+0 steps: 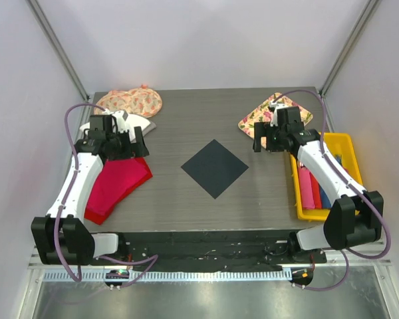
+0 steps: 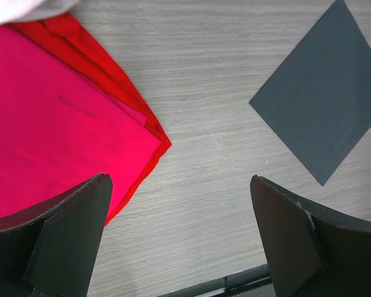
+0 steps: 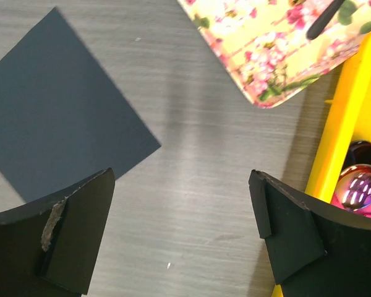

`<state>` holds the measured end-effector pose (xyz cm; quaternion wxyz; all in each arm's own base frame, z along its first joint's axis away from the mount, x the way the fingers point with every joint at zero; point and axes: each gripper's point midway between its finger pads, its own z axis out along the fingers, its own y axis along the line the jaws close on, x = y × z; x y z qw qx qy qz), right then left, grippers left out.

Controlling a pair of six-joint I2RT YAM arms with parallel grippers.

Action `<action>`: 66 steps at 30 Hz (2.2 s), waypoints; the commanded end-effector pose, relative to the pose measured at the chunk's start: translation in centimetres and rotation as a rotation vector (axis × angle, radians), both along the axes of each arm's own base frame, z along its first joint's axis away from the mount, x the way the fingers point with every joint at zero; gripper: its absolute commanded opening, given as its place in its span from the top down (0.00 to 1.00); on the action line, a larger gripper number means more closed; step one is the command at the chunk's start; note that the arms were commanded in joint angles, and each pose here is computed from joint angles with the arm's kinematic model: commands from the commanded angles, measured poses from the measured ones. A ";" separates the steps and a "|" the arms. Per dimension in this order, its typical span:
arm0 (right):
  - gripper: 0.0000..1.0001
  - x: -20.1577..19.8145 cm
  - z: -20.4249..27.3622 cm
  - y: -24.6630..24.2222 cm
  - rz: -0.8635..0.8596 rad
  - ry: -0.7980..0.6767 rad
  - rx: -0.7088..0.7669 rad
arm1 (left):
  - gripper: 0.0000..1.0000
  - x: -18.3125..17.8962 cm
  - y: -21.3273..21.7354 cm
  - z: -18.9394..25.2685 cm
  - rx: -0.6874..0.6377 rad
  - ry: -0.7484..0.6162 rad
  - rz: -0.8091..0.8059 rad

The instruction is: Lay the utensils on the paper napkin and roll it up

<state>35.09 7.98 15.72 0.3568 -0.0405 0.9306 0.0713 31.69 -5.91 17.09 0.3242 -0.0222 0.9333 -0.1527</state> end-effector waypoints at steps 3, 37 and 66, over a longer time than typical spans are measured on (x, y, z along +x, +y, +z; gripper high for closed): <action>0.00 6.0 3.4 -1.1 -0.125 -0.125 -0.036 | 0.00 2.5 2.2 4.3 0.069 -0.187 0.114; 0.40 25.6 -3.3 -13.1 -0.630 -0.157 0.008 | 0.00 3.0 4.2 4.3 0.165 -0.274 0.166; 0.60 25.8 -10.7 -10.7 -0.595 -0.037 0.018 | 0.00 3.6 5.4 2.1 0.221 -0.228 0.217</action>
